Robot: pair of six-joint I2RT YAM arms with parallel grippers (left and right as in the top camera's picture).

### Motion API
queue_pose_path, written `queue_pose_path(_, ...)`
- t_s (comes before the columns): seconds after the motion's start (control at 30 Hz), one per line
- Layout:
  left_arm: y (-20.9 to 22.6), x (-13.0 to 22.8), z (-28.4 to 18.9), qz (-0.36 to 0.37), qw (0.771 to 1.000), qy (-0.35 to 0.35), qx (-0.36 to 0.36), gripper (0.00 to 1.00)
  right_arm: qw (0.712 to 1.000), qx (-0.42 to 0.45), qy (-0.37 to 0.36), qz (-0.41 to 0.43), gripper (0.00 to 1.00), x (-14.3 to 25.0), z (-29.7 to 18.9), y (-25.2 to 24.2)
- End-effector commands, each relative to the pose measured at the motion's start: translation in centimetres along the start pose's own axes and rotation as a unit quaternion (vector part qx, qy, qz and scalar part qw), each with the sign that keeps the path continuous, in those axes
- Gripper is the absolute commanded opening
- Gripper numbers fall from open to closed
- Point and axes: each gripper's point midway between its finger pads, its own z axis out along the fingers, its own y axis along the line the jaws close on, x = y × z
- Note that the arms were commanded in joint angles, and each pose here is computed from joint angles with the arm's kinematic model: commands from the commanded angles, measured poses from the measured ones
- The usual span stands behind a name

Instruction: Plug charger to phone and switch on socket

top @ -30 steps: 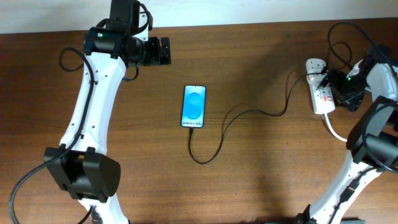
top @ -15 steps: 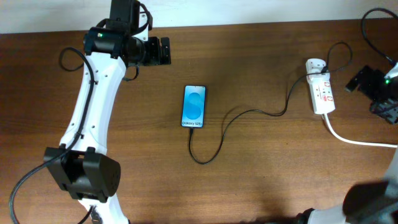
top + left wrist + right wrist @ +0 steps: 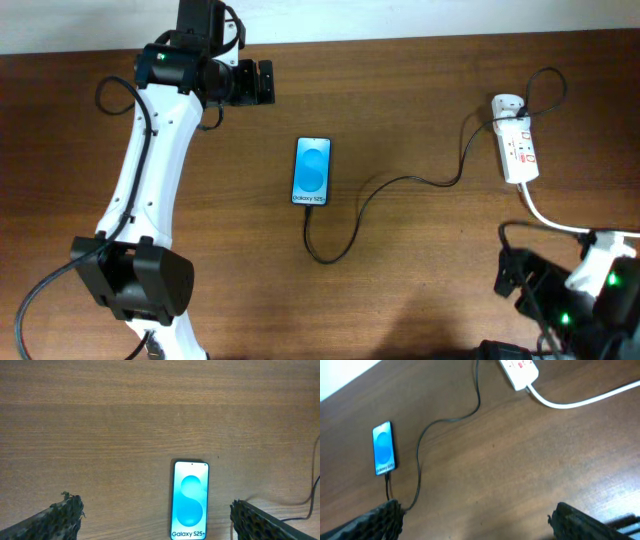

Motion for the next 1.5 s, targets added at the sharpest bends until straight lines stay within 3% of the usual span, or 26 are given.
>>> queue_pose_path(0.0,0.1,0.1,0.4,0.001,1.000,0.003,-0.004,0.99,1.000,0.003,0.004,0.000,0.99,1.6,-0.7,-0.5)
queue_pose_path(0.27,0.1,0.1,0.3,0.001,1.000,0.003,-0.004,0.99,0.997,0.014,0.079,0.011,0.98,5.4,-1.1,-1.2)
queue_pose_path(0.9,0.1,0.1,0.3,0.001,1.000,0.003,-0.004,0.99,0.997,0.022,0.071,-0.008,0.98,5.1,-1.0,-1.5)
queue_pose_path(1.17,0.1,0.1,0.4,0.001,1.000,0.003,-0.004,0.99,0.992,-0.077,-0.035,-0.089,0.98,3.7,1.2,1.0)
queue_pose_path(1.47,0.1,0.1,0.3,0.001,1.000,0.003,-0.004,0.99,0.963,-0.160,-0.183,-0.120,0.98,3.5,4.9,2.2)
